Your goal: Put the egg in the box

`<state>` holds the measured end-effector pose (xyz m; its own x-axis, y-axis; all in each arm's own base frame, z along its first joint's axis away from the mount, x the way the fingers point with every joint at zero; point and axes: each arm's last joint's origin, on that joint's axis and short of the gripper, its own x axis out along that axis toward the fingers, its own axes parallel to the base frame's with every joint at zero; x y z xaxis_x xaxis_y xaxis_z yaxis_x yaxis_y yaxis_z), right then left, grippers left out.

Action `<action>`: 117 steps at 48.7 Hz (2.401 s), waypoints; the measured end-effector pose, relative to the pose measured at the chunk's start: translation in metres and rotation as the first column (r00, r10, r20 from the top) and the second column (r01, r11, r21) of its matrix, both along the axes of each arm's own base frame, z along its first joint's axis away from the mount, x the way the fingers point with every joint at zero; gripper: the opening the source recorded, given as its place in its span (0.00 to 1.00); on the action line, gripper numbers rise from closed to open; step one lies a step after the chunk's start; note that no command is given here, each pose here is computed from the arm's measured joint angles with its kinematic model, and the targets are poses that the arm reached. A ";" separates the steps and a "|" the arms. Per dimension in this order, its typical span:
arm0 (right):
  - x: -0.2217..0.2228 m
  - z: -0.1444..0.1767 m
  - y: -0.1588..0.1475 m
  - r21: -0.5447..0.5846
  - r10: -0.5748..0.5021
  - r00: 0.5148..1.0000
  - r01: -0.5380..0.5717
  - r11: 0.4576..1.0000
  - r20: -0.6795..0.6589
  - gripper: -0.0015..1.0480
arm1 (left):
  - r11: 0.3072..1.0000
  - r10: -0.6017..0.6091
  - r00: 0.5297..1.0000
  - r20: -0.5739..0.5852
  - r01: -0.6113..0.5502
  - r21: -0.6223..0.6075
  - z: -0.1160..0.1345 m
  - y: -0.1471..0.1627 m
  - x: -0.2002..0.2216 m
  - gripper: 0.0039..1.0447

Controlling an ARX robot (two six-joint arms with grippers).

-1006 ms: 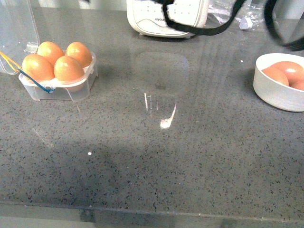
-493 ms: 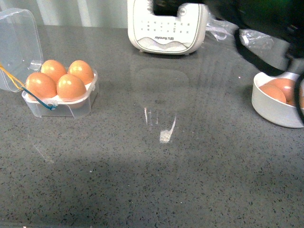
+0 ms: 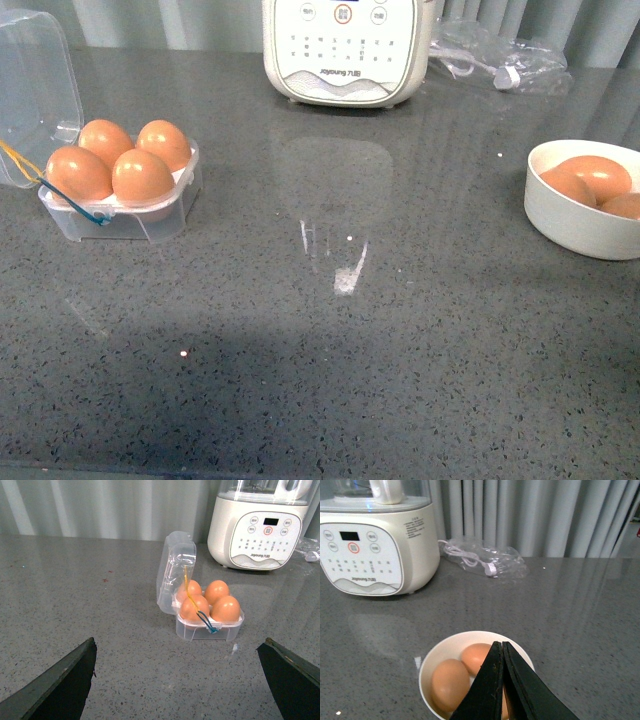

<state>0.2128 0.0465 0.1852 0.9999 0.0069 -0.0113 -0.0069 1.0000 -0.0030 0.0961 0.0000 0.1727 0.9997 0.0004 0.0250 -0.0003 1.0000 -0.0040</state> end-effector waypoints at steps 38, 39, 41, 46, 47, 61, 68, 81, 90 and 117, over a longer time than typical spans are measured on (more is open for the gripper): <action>-0.070 -0.022 -0.046 0.003 -0.009 1.000 0.009 1.000 0.000 0.03 | 1.000 0.000 1.000 0.000 0.000 0.000 0.000 0.000 0.000 0.94; -0.071 -0.022 -0.046 0.003 -0.008 1.000 0.008 1.000 0.000 0.03 | 1.000 0.000 1.000 0.000 0.000 0.000 0.000 0.000 0.000 0.94; -0.072 -0.022 -0.046 0.003 -0.007 1.000 0.007 1.000 -0.001 0.03 | 1.000 0.000 1.000 0.000 0.000 0.000 0.000 0.000 0.000 0.94; -0.077 -0.021 -0.046 0.003 -0.006 1.000 0.006 1.000 0.002 0.03 | 1.000 0.000 1.000 0.000 0.000 0.000 0.000 0.000 0.000 0.94; -0.078 -0.020 -0.046 0.003 -0.006 1.000 0.006 1.000 0.005 0.03 | 1.000 0.000 1.000 0.000 0.000 0.000 0.000 0.000 0.000 0.94; -0.090 -0.017 -0.046 0.003 -0.006 1.000 0.006 1.000 0.016 0.03 | 1.000 0.000 1.000 0.000 0.000 0.000 0.000 0.000 0.000 0.94; -0.094 -0.016 -0.046 0.003 -0.006 1.000 0.006 1.000 0.019 0.03 | 1.000 0.000 1.000 0.000 0.000 0.000 0.000 0.000 0.000 0.94; -0.101 -0.016 -0.046 0.003 -0.006 1.000 0.006 1.000 0.020 0.03 | 1.000 0.000 1.000 0.000 0.000 0.000 0.000 0.000 0.000 0.94; -0.104 -0.017 -0.046 0.003 -0.006 1.000 0.006 1.000 0.021 0.03 | 1.000 0.000 1.000 0.000 0.000 0.000 0.000 0.000 0.000 0.94; -0.115 -0.020 -0.046 0.002 -0.005 1.000 0.005 1.000 0.013 0.36 | 1.000 0.000 1.000 0.000 0.000 0.000 0.000 0.000 0.000 0.94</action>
<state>0.0976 0.0002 0.1653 1.0000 0.0015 0.0017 -0.0015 1.0000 -0.0006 0.0961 0.0000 0.1727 0.9997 0.0004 0.0250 -0.0003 1.0000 -0.0040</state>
